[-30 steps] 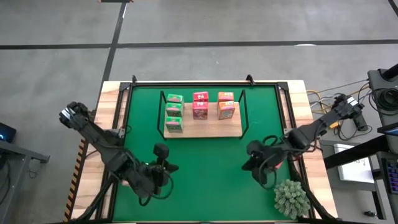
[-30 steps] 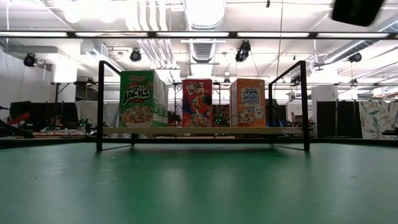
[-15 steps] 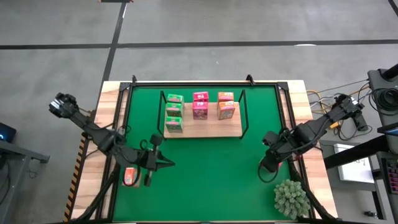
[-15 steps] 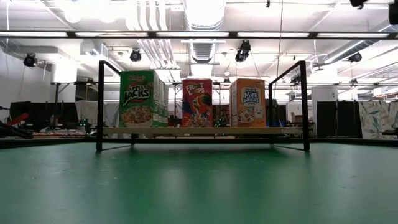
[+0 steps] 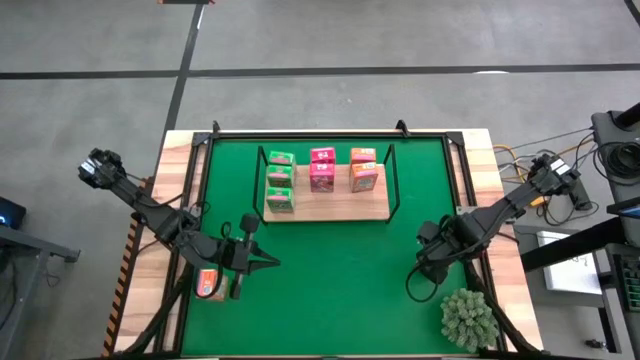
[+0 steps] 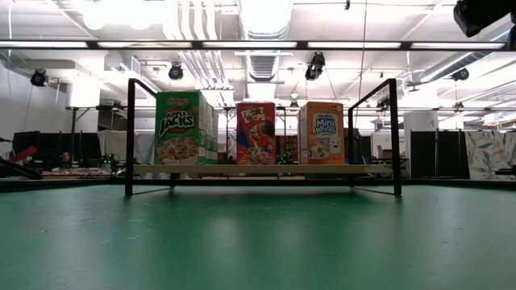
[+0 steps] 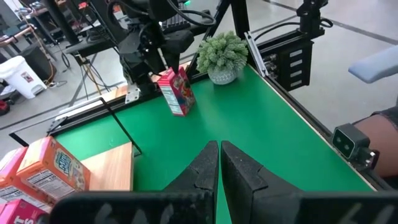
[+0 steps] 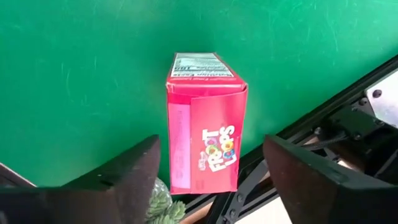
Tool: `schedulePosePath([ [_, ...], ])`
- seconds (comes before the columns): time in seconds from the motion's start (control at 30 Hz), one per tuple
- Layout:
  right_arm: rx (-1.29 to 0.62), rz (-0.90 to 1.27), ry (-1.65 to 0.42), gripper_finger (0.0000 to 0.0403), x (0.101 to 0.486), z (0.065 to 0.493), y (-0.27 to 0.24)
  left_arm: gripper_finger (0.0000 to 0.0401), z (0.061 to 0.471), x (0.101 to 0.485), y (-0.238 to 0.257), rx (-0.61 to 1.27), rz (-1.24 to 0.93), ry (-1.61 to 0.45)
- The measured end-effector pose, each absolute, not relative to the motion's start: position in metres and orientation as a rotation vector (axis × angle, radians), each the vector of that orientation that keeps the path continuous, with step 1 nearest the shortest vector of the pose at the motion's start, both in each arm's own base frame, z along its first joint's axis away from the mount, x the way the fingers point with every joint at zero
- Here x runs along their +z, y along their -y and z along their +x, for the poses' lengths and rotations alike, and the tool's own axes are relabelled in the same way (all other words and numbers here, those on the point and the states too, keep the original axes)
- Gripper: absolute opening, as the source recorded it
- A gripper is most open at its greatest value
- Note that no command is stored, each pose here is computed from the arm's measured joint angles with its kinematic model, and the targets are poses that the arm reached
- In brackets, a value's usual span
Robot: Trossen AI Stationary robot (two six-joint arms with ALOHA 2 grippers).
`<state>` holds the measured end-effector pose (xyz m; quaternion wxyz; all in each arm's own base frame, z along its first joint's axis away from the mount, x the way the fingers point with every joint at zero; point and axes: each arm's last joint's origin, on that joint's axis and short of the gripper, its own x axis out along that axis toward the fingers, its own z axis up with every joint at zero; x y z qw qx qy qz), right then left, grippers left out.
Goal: Stack cereal on shelf
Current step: Put the red cereal box on the shelf aligned with the other red cereal boxes
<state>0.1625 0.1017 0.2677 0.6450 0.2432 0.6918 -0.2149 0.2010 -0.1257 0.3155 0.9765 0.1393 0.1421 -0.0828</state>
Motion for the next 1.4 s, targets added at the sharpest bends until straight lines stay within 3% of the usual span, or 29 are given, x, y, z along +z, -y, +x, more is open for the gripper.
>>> schedulePosePath([
  [0.13,-0.49,0.545,-1.58,0.0298,0.266,0.162,-0.101,0.0001,0.202,0.315,0.126,-0.167,0.28,-0.286],
  [0.3,-0.502,0.514,-1.57,0.0295,0.26,0.162,-0.1,0.0001,0.203,0.313,0.127,-0.167,0.283,-0.294],
  [0.93,-0.474,0.54,-1.531,0.0153,0.249,0.167,-0.103,0.0001,0.208,0.307,0.131,-0.163,0.274,-0.317],
  [1.17,-0.439,0.567,-1.488,0.0144,0.263,0.172,-0.106,0.0001,0.211,0.302,0.133,-0.162,0.271,-0.334],
  [1.4,-0.352,0.549,-1.301,0.014,0.285,0.186,-0.11,0.0001,0.215,0.298,0.135,-0.162,0.28,-0.351],
])
